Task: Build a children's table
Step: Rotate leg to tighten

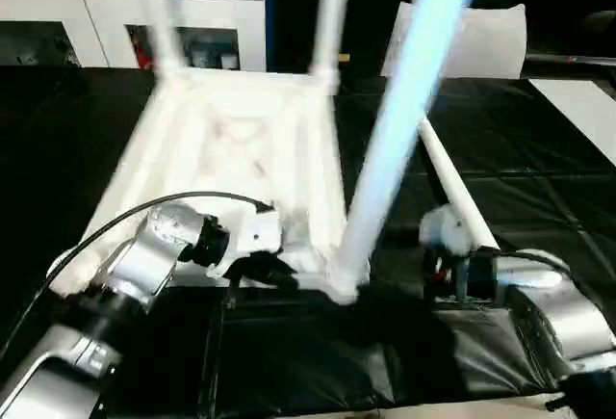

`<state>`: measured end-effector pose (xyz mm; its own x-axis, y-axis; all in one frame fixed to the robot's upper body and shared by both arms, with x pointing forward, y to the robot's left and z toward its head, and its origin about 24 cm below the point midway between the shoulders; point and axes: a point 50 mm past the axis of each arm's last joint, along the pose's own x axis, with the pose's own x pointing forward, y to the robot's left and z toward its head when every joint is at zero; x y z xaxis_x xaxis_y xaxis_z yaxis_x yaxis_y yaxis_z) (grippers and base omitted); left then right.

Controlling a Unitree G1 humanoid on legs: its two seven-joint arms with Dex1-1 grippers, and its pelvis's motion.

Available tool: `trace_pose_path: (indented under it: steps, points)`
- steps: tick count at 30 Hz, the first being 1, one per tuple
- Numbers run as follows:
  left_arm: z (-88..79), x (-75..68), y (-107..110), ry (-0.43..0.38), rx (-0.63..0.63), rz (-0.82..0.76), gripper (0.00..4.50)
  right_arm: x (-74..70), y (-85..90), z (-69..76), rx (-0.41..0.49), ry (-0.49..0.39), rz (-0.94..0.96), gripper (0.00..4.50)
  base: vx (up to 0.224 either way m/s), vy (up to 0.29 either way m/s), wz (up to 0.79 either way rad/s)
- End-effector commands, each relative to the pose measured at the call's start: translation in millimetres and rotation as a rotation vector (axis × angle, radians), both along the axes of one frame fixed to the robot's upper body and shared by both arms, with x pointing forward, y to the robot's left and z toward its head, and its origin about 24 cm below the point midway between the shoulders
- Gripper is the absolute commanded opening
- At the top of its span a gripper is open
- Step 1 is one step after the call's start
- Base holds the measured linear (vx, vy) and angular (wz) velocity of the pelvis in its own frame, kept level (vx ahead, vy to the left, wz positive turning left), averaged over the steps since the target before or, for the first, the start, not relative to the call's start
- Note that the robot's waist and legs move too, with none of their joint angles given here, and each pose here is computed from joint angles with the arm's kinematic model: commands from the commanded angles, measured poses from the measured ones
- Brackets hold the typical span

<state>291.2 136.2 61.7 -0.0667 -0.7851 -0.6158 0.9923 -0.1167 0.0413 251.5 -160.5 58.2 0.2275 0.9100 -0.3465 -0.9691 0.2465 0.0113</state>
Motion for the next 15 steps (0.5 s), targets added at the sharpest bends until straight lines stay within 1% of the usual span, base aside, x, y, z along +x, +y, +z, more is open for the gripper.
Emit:
trace_pose_path:
  steps: [1, 2, 4, 7, 8, 15]
  points:
    - [5.5, -3.9, -15.1, -0.014, 0.003, -0.137, 0.00, 2.3, 1.1, 2.3, -0.028, -0.022, 0.041, 4.46, 0.000, 0.000, 0.00]
    - [5.9, -4.4, -16.9, -0.017, 0.005, -0.155, 0.00, 2.9, 2.9, 0.8, -0.033, -0.005, 0.064, 4.46, 0.000, 0.000, 0.00]
    - [6.7, -5.0, -18.8, -0.014, 0.001, -0.175, 0.00, 5.4, 5.4, -0.1, -0.032, 0.000, 0.071, 4.17, 0.000, 0.000, 0.00]
    - [7.1, -5.5, -19.9, -0.018, 0.003, -0.192, 0.00, 6.7, 8.1, -0.3, -0.026, 0.001, 0.077, 4.05, 0.000, 0.000, 0.00]
    - [7.3, -5.7, -20.5, -0.019, 0.004, -0.201, 0.00, 7.2, 10.1, -0.3, -0.020, 0.002, 0.088, 3.86, 0.000, 0.000, 0.00]
    - [7.2, -5.3, -20.6, -0.019, 0.007, -0.217, 0.00, 5.2, 10.8, -1.9, -0.024, 0.024, 0.133, 3.27, 0.000, 0.000, 0.00]
